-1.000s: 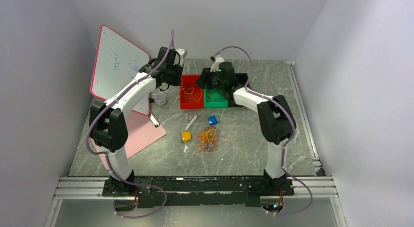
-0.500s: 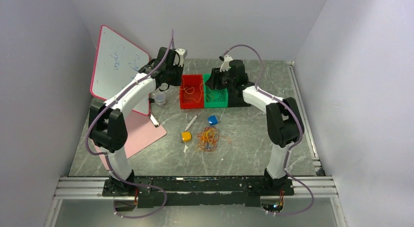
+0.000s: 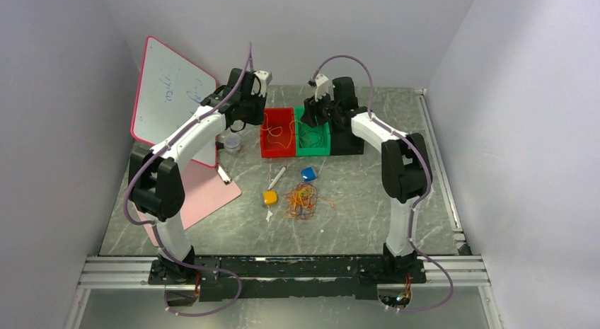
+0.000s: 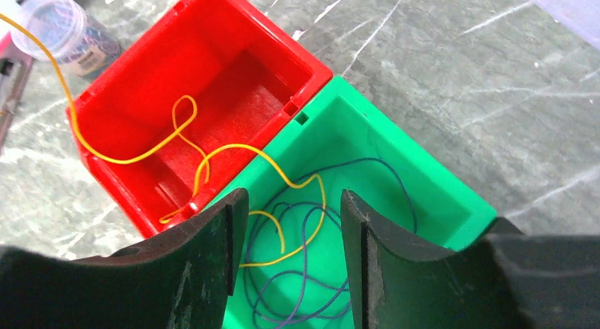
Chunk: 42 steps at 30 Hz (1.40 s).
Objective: Untangle the cables
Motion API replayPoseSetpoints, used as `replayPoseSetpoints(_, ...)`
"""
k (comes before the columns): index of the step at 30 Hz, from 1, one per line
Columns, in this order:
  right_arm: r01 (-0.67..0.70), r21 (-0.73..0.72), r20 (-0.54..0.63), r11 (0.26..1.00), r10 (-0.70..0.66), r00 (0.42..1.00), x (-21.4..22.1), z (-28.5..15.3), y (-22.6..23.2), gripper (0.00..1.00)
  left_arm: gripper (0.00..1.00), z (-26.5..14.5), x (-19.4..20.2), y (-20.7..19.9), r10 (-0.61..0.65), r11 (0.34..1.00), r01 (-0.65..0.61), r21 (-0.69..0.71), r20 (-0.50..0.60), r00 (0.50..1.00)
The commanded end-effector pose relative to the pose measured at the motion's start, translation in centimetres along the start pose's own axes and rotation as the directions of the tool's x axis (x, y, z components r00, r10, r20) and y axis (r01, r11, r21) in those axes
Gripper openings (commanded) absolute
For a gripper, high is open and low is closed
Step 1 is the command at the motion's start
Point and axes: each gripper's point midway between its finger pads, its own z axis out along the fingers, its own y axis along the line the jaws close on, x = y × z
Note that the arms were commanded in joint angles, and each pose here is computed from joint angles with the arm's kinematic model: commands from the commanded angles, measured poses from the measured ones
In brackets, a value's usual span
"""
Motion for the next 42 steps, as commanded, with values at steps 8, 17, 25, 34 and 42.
replayPoseSetpoints(8, 0.170, -0.194, -0.090, 0.966, -0.190, 0.978, 3.4, 2.5, -0.7, 0.54, 0.07, -1.1, -1.4, -0.5, 0.014, 0.999, -0.015, 0.033, 0.031, 0.999)
replayPoseSetpoints(17, 0.161, -0.278, -0.091, 0.947, -0.193, 0.977, 4.3, 3.6, 0.0, 0.54, 0.07, -0.9, -1.3, -0.5, 0.018, 0.999, -0.019, 0.036, 0.024, 1.000)
replayPoseSetpoints(25, 0.151, -0.292, -0.067, 0.944, -0.178, 0.982, 4.2, 4.4, 0.0, 0.45, 0.07, -0.9, -1.1, -0.5, 0.019, 0.999, -0.019, 0.035, 0.019, 1.000)
replayPoseSetpoints(34, 0.162, -0.297, -0.031, 0.941, -0.179, 0.983, 3.4, 4.5, 0.2, 0.25, 0.07, -0.9, -0.9, -0.4, 0.021, 0.999, -0.022, 0.032, 0.014, 1.000)
replayPoseSetpoints(42, 0.204, -0.253, 0.005, 0.946, -0.209, 0.978, 2.2, 3.2, 0.0, 0.00, 0.07, -0.9, -0.8, -0.4, 0.020, 0.999, -0.021, 0.030, 0.011, 1.000)
